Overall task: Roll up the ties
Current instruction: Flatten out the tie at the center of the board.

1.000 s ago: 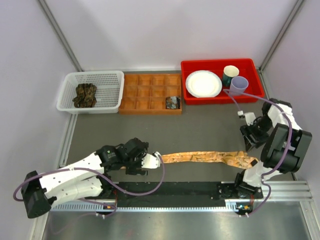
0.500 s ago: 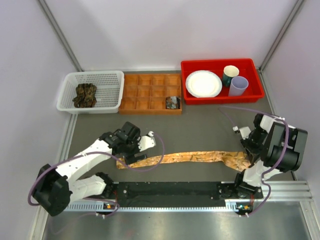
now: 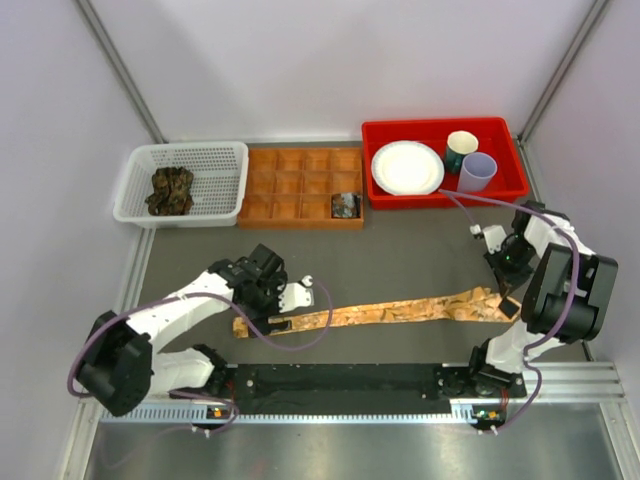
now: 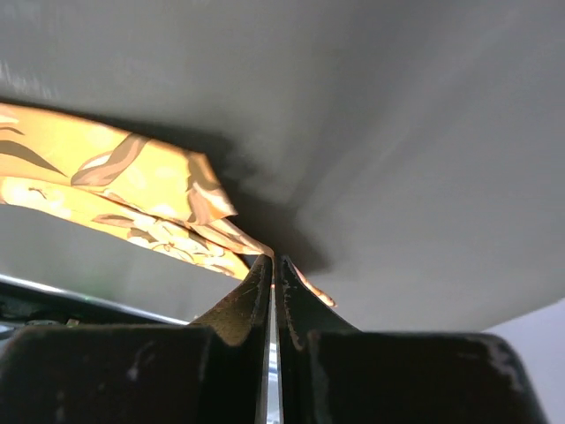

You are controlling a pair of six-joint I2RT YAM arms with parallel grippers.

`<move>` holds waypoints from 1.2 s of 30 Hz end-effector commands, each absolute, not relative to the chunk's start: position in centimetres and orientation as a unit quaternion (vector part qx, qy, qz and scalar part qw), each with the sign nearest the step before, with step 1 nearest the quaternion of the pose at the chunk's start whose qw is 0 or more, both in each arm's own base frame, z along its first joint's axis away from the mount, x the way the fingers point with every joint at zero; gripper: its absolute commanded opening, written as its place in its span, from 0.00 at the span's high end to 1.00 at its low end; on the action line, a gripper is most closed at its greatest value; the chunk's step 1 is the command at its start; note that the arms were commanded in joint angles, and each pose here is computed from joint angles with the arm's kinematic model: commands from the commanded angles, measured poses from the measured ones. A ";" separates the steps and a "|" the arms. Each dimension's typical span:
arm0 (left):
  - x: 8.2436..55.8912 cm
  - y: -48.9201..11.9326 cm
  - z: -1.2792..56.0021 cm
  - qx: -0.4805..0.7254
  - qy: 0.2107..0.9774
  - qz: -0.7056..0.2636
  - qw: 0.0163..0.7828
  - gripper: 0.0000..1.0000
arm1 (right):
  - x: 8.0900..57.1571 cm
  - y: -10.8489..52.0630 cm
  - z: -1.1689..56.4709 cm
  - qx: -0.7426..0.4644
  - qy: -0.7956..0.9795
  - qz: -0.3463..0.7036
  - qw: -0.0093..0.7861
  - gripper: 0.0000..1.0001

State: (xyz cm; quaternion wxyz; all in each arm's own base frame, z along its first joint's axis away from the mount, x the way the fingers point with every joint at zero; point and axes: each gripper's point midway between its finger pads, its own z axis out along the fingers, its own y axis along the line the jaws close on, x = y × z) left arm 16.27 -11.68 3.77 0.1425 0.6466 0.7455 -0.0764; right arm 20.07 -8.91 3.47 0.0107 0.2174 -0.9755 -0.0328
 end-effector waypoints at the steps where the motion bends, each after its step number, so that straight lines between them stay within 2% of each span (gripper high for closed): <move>1: 16.0 -12.6 2.4 0.668 0.727 -0.094 0.129 0.02 | 22.3 -9.1 4.3 0.219 -0.975 -0.029 -0.020 1.00; 7: 15.5 -12.6 0.4 0.712 0.691 -0.068 0.105 0.17 | 23.9 -9.5 5.1 0.206 -0.978 -0.021 -0.036 1.00; 8: 15.1 -12.7 0.0 0.720 0.684 -0.061 0.104 0.24 | 24.1 -9.5 5.2 0.204 -0.978 -0.020 -0.039 1.00; 10: 15.6 -12.4 -0.3 0.723 0.682 -0.036 0.109 0.29 | 24.4 -9.8 5.3 0.203 -0.978 -0.011 -0.043 1.00; 15: 18.9 -12.2 -0.7 0.701 0.701 0.027 0.127 0.53 | 26.4 -11.7 5.5 0.181 -0.981 0.019 -0.060 1.00; 18: 21.2 -12.8 -0.5 0.687 0.712 0.038 0.139 0.61 | 28.0 -12.9 5.8 0.164 -0.983 0.032 -0.069 1.00; 25: 25.4 -15.4 -0.3 0.672 0.722 0.038 0.160 0.62 | 30.4 -15.3 5.7 0.152 -0.984 0.057 -0.073 1.00; 36: 24.7 -15.6 -1.2 0.670 0.733 0.011 0.117 0.71 | 29.9 -18.3 3.2 0.160 -0.983 0.082 -0.036 1.00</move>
